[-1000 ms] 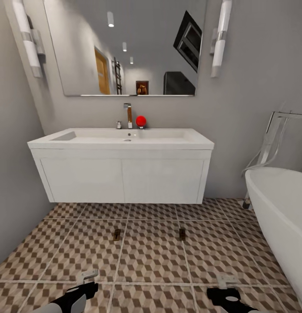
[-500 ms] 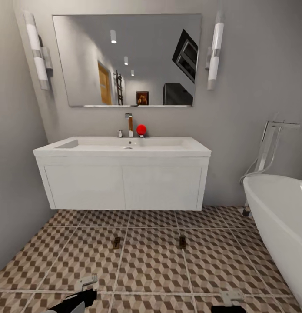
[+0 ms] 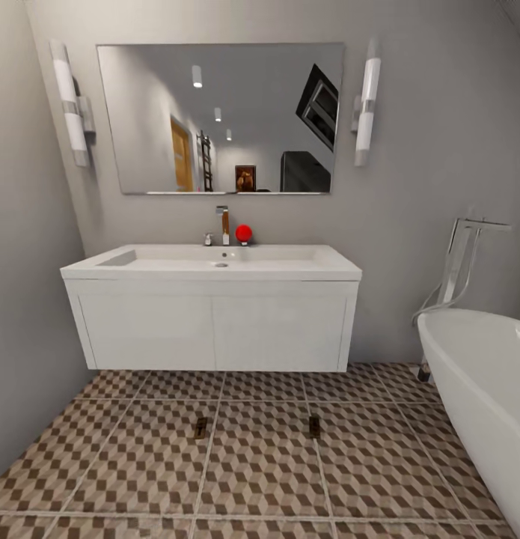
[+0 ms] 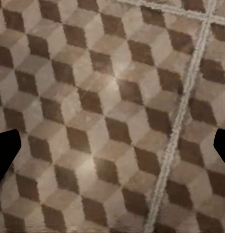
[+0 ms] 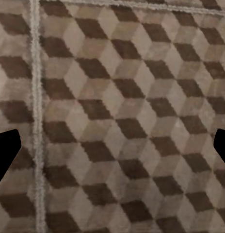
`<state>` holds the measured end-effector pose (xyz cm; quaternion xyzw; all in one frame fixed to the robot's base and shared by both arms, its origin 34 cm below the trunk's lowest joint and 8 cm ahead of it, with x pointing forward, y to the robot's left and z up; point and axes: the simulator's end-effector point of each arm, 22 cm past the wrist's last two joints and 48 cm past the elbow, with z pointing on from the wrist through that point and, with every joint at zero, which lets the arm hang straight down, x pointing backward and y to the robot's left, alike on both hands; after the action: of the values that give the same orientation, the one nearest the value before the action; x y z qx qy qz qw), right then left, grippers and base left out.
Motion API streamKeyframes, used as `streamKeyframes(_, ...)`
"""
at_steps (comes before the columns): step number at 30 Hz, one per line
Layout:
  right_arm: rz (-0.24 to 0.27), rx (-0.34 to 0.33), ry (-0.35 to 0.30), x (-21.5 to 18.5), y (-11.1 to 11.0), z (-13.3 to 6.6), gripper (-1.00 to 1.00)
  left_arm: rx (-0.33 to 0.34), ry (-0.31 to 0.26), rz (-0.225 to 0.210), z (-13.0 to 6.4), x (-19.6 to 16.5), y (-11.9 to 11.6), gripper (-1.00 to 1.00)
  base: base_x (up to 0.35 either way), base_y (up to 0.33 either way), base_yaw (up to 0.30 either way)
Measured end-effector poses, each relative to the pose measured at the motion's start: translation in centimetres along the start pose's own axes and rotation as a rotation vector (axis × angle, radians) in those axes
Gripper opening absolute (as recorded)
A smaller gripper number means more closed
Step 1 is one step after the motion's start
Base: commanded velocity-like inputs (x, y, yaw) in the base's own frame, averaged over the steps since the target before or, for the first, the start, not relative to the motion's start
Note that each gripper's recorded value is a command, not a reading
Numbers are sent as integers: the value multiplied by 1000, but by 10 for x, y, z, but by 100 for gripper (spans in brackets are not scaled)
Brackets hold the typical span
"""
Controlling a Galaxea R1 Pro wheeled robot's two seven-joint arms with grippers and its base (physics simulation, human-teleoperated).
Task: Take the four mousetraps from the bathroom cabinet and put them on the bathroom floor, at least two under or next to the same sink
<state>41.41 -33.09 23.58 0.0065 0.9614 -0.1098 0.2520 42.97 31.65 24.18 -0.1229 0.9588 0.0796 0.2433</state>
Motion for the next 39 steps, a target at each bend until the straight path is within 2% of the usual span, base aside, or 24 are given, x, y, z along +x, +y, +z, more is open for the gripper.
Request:
streamKeyframes(11, -22, -11, 111, 70, 1, -29, 100, -13, 94, 21, -23, 58, 12, 100, 0, 0, 0)
streamKeyframes(17, -32, -15, 162, 101, 1, -47, 100, -7, 137, 29, -39, 83, 9, 100, 0, 0, 0)
streamKeyframes(28, -40, -21, 222, 133, -2, -79, 100, -3, 185, 37, -65, 103, 8, 100, 0, 0, 0)
streamKeyframes(39, -41, -23, 246, 137, -7, -103, 100, -3, 213, 42, -89, 110, 10, 100, 0, 0, 0)
